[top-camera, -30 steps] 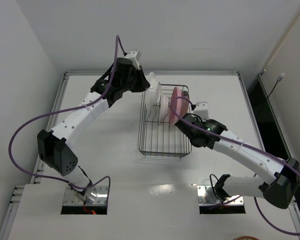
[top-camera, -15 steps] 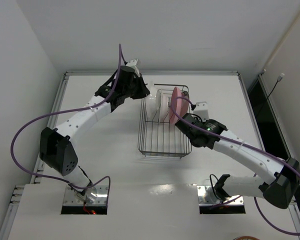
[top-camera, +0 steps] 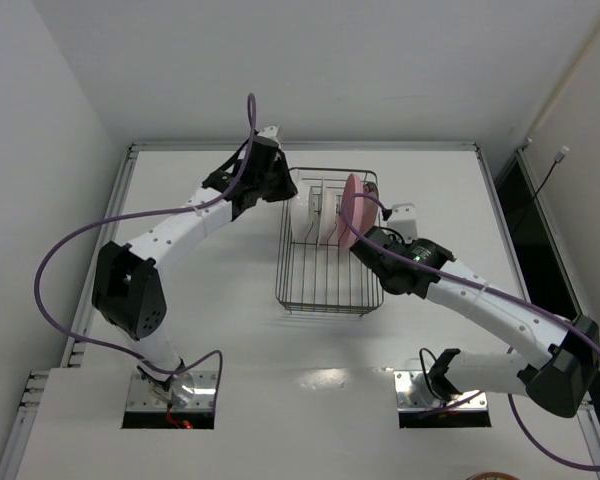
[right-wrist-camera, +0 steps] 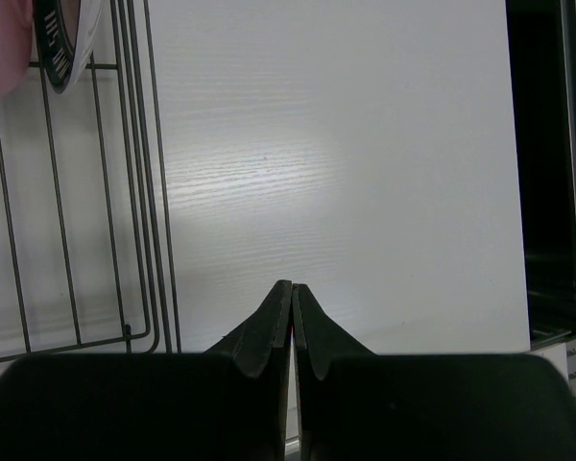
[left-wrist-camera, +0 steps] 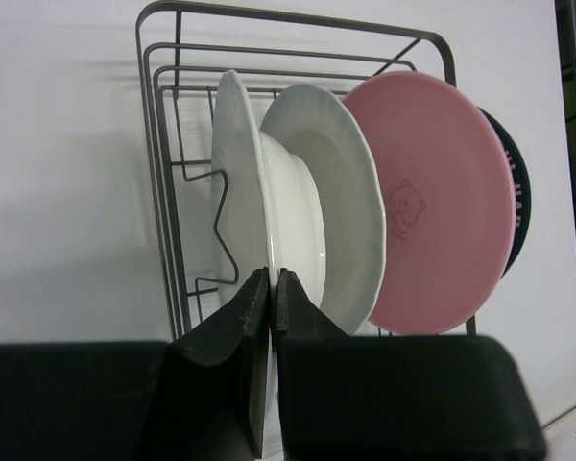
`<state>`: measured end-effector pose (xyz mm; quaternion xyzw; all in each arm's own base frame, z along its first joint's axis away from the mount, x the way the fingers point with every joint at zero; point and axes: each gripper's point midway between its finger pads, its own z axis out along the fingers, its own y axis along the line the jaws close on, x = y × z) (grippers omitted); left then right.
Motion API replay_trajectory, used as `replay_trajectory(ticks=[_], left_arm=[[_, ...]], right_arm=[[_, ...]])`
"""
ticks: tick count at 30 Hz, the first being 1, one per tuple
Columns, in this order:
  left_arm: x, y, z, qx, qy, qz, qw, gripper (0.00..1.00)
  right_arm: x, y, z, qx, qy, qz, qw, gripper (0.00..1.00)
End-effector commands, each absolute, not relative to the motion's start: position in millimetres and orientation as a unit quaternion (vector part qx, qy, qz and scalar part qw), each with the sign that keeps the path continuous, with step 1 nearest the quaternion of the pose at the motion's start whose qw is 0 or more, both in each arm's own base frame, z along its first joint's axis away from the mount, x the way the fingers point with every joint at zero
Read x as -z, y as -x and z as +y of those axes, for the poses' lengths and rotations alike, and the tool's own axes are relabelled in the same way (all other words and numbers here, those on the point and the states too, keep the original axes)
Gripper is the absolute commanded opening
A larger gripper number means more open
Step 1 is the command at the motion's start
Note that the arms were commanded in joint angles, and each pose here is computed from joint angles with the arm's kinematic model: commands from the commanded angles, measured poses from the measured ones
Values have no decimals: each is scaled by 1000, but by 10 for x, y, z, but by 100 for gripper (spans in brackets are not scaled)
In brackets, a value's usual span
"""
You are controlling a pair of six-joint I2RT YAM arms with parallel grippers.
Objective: Load the plates into the dish rack
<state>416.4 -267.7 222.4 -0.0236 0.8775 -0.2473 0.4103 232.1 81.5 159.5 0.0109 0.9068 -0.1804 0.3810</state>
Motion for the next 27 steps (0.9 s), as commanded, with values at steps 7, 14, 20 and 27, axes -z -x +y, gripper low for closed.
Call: replay_trajectory(ticks=[7,14,20,27], left_arm=[[-2872,-4276,-3010,258,-12,848,462,27],[-2841,-4241,-3212,254,-32,855,452,48],[-2718,-4257,-3220,245,-36,862,443,52],[-2576,-4263,-3121,213,-27,875,433,52]], right_arm=[[-1638,-2365,785,188,-20,900,392,0],[-1628,-2358,796,185,-19,902,390,0],[-1601,-2346,783,188,-17,903,387,0],[-1620,-2342,780,185,-19,902,390,0]])
